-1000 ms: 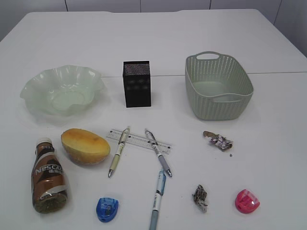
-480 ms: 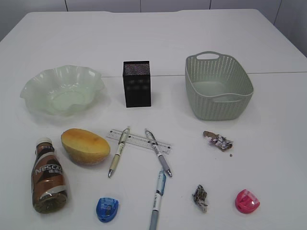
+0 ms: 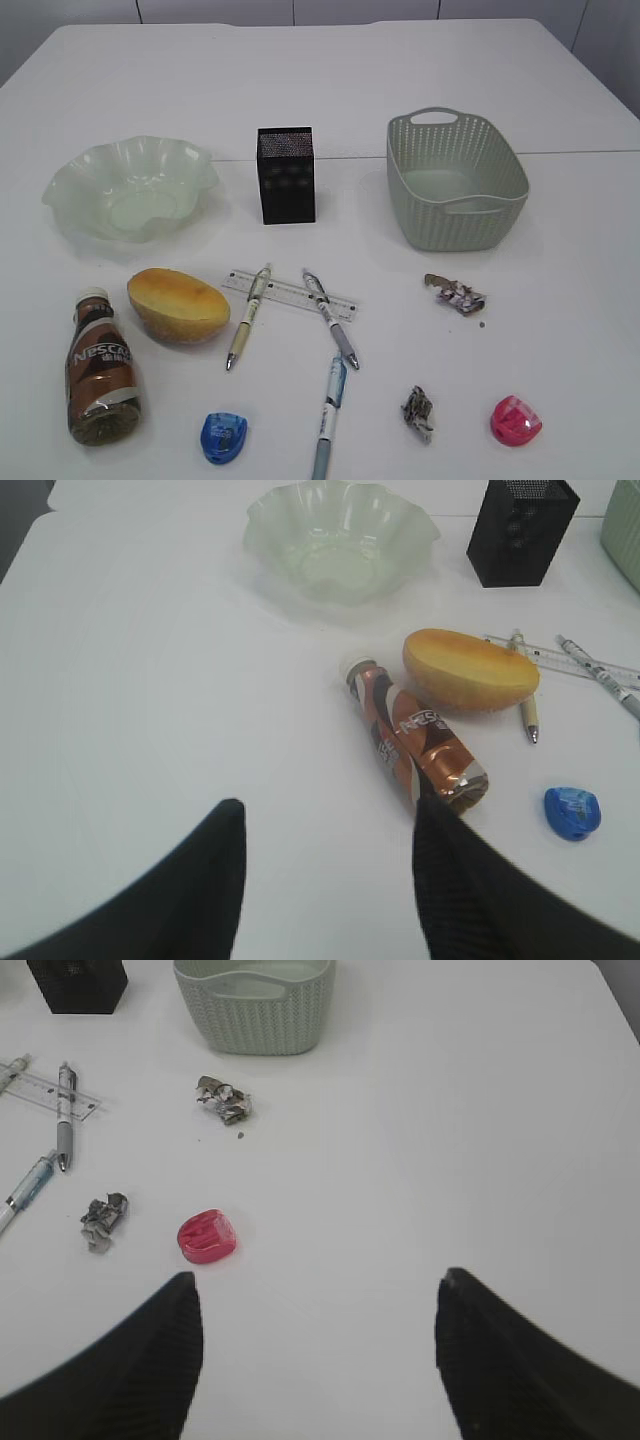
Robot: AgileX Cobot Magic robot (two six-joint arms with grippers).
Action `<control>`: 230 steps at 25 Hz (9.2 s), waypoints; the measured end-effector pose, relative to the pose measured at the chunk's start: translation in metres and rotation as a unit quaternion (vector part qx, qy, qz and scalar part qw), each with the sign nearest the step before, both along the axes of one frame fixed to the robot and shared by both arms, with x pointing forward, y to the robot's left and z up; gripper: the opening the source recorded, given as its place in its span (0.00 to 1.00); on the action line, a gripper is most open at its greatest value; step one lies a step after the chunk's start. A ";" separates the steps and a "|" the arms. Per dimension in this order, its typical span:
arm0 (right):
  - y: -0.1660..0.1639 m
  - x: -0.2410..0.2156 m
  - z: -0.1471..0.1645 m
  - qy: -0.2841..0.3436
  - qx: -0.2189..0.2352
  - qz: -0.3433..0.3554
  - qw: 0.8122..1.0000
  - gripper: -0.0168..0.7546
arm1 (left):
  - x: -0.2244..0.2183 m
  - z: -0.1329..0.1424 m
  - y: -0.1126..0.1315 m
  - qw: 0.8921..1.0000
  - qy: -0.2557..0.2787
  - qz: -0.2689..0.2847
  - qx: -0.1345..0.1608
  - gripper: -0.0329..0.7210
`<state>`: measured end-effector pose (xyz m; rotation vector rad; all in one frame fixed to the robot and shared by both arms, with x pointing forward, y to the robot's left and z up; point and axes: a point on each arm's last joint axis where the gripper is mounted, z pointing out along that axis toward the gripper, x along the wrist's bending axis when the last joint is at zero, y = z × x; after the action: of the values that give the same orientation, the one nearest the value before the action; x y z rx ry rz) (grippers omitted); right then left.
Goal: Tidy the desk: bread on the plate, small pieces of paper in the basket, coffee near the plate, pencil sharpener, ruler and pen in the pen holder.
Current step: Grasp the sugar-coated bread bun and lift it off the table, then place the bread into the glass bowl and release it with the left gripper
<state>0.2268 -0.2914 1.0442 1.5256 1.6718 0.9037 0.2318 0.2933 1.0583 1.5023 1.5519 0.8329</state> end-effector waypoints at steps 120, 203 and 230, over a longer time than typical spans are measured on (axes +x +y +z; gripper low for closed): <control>0.009 0.219 0.055 0.166 -0.011 0.035 0.985 0.71 | 0.331 -0.109 -0.162 0.826 0.392 0.330 -0.234 0.83; 0.010 0.223 0.051 0.180 -0.007 0.035 0.983 0.71 | 0.438 -0.014 -0.070 0.987 0.145 0.060 -0.015 0.35; 0.010 0.223 0.050 0.183 -0.007 0.035 0.982 0.71 | 0.448 -0.092 -0.067 0.959 0.267 0.080 0.051 0.74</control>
<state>0.4497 -0.2812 1.0942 1.7091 1.9959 0.6720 0.6796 0.2265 0.9665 1.7942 2.0711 0.6280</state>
